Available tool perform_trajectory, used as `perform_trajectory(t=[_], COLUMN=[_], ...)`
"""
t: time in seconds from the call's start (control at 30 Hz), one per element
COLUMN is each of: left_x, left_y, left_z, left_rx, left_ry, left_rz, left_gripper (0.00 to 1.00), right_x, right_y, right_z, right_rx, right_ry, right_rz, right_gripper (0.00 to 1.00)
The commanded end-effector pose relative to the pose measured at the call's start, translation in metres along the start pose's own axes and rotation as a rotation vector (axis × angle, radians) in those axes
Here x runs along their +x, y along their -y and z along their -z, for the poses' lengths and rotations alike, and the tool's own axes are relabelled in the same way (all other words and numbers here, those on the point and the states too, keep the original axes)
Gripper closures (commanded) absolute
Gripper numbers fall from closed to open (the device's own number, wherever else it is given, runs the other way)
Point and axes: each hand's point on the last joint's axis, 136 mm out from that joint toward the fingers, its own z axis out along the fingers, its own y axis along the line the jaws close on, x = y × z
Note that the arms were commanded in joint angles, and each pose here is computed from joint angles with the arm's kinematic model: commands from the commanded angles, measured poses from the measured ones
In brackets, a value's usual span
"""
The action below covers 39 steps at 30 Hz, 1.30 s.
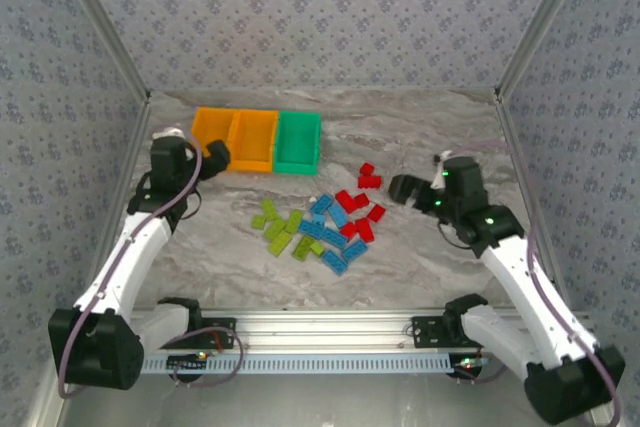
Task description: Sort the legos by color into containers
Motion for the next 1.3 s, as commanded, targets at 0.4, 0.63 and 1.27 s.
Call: perform_trajectory(t=[0.4,0.63,1.27], left_x=[0.165,0.188,0.224], left_y=[0.038,0.017,-0.003], left_z=[-0.039,-0.037,-0.055], left_rx=[-0.024,-0.081,-0.136], left_ry=[-0.690,-0.715,-0.835], left_rz=[-0.166,-0.219,-0.281], left_gripper=[0.25,0.42,0.53], right_x=[0.085,0.088,0.089], right_y=[-0.075,-0.077,-0.084], right_z=[-0.021,-0.026,-0.035], right_rx=[0.042,0.054,0.097], right_ry=[-0.330,-0.326,-0.351], right_rz=[0.203,0.195,0.219], right_gripper=[0.00,0.00,0.00])
